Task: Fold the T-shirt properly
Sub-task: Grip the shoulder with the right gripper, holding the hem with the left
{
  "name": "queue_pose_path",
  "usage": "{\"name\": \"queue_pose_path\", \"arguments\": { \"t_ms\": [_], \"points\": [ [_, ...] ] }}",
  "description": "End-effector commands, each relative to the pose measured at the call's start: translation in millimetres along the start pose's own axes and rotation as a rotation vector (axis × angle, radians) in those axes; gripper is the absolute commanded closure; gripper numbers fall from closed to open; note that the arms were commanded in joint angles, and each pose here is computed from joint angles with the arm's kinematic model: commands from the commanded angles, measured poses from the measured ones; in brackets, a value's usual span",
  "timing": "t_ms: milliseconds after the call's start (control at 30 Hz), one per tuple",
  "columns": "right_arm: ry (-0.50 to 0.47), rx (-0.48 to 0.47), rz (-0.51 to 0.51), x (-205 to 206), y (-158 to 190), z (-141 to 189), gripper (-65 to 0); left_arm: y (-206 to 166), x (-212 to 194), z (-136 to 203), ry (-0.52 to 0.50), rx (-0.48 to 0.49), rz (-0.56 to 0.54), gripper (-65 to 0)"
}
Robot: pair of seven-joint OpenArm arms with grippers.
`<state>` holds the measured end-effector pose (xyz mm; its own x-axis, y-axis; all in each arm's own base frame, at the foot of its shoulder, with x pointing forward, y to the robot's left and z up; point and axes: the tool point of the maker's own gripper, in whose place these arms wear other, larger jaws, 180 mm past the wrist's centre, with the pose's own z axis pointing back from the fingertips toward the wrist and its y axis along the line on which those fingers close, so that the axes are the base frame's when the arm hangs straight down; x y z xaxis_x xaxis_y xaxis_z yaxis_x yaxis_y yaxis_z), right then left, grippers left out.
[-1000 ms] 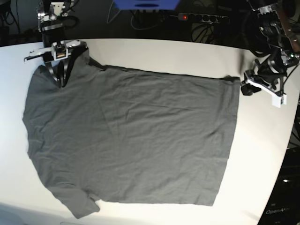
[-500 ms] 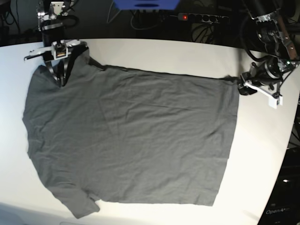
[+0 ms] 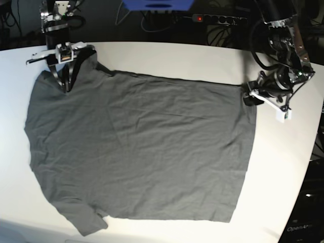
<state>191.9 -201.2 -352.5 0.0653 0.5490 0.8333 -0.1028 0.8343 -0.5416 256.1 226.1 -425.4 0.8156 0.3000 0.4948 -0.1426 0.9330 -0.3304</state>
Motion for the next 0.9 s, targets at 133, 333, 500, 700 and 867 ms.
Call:
{"name": "queue_pose_path", "arguments": {
  "t_ms": [133, 333, 500, 700, 867],
  "points": [
    [-0.034, -0.02, 0.01, 7.5, -7.3, 0.4, -1.5, 2.1, 9.1, 3.6, -0.022, 0.005, -0.008, -30.9],
    [-0.035, -0.02, 0.008, 7.8, -6.6, 0.3, -1.5, 10.9, -9.6, -8.5, 0.04, 0.009, 0.034, -30.7],
    [-0.034, -0.021, 0.009, 7.5, -7.0, 0.5, -1.5, 16.2, -16.5, -16.0, 0.071, 0.009, 0.058, -25.4],
    [-0.038, -0.02, 0.008, 8.3, -6.6, 0.3, -1.5, 15.4, -17.2, -16.9, 0.073, 0.007, 0.063, -9.1],
    [-0.037, -0.021, 0.009, 8.1, -7.0, 0.5, -1.5, 14.8, -17.9, -17.4, 0.074, 0.005, 0.063, -7.8]
  ]
}}
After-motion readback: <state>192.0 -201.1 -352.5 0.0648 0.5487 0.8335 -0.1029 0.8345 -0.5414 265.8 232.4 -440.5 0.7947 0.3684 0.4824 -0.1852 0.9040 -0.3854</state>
